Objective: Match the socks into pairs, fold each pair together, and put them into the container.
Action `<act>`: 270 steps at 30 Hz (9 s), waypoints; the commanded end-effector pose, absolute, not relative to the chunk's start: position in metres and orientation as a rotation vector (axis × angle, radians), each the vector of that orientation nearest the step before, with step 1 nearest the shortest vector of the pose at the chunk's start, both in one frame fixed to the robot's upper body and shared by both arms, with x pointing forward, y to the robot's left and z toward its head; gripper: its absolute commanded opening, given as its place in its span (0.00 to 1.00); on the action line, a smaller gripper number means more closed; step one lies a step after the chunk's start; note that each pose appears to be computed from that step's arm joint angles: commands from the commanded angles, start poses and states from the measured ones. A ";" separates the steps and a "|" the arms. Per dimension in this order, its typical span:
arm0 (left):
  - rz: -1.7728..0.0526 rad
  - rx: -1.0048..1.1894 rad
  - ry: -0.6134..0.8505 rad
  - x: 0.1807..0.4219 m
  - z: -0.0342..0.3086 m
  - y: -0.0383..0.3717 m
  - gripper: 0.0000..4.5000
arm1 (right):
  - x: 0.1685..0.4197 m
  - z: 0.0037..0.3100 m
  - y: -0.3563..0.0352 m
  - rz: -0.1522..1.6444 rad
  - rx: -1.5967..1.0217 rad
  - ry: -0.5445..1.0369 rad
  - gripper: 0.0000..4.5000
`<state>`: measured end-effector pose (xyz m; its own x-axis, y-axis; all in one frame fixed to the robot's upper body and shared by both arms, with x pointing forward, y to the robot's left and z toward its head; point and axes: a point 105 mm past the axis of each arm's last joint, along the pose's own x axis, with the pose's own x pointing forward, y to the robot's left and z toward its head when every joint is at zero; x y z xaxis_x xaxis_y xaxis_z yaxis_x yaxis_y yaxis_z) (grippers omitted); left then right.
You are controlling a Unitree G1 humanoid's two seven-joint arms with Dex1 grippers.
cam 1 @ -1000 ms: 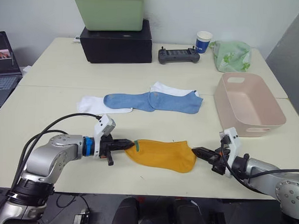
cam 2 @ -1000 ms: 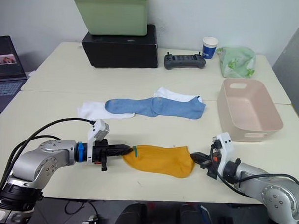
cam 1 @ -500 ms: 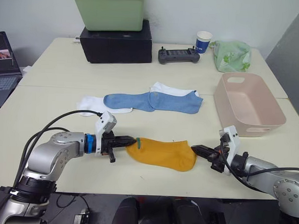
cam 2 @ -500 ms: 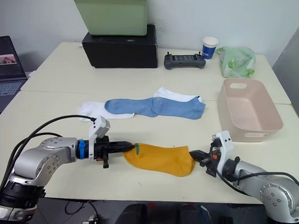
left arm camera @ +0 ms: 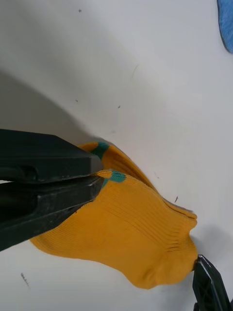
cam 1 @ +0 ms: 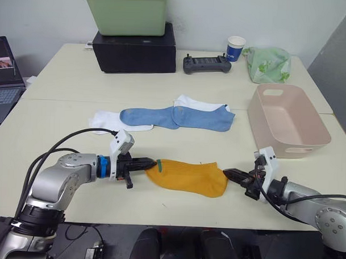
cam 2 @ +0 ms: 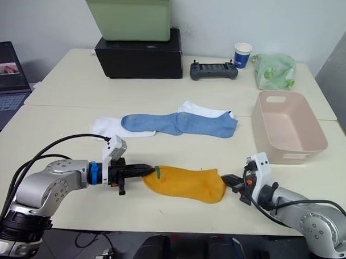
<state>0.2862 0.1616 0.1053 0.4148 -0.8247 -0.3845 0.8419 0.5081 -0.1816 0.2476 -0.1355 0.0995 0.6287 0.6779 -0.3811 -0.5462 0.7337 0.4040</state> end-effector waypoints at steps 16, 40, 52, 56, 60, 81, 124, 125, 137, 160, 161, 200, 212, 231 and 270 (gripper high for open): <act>-1.221 0.293 0.115 0.290 0.138 0.109 0.38 | 0.260 0.133 -0.088 1.048 -0.275 0.121 0.25; -1.217 0.372 0.114 0.281 0.103 0.122 0.01 | 0.252 0.104 -0.097 1.106 -0.290 0.135 0.00; -1.172 0.436 0.293 0.273 0.068 0.143 0.01 | 0.252 0.062 -0.126 1.063 -0.423 0.334 0.00; -1.152 0.416 0.282 0.274 0.075 0.149 0.01 | 0.250 0.074 -0.141 1.048 -0.377 0.333 0.00; -1.169 0.360 0.217 0.272 0.093 0.139 0.01 | 0.250 0.106 -0.141 1.034 -0.174 0.305 0.00; -1.246 0.343 0.118 0.247 0.125 0.132 0.91 | 0.261 0.082 -0.131 0.959 -0.014 0.573 0.77; -1.361 0.384 0.289 0.278 0.054 0.058 0.01 | 0.259 0.146 -0.130 1.307 0.202 0.553 0.00; -1.355 0.380 0.286 0.279 0.054 0.058 0.01 | 0.257 0.151 -0.121 1.337 0.235 0.541 0.00; -1.279 0.299 0.257 0.286 0.078 0.071 0.01 | 0.271 0.136 -0.050 1.364 0.353 0.517 0.00; -1.130 0.235 0.210 0.280 0.163 0.151 0.00 | 0.276 0.153 -0.043 1.353 0.233 0.373 0.81; -1.175 0.223 0.189 0.277 0.164 0.139 0.00 | 0.278 0.147 -0.047 1.322 0.142 0.349 0.77; -1.247 0.468 0.240 0.283 0.074 0.125 0.00 | 0.271 0.093 -0.080 1.038 0.269 0.780 0.93; -1.236 0.466 0.221 0.284 0.078 0.127 0.00 | 0.269 0.086 -0.034 1.051 0.579 0.913 0.93; -1.239 0.417 0.196 0.280 0.088 0.127 0.00 | 0.276 0.074 -0.033 1.029 0.461 0.854 0.02; -1.312 0.153 -0.368 0.313 0.314 -0.003 0.99 | 0.365 0.299 -0.297 0.251 -0.921 0.011 0.00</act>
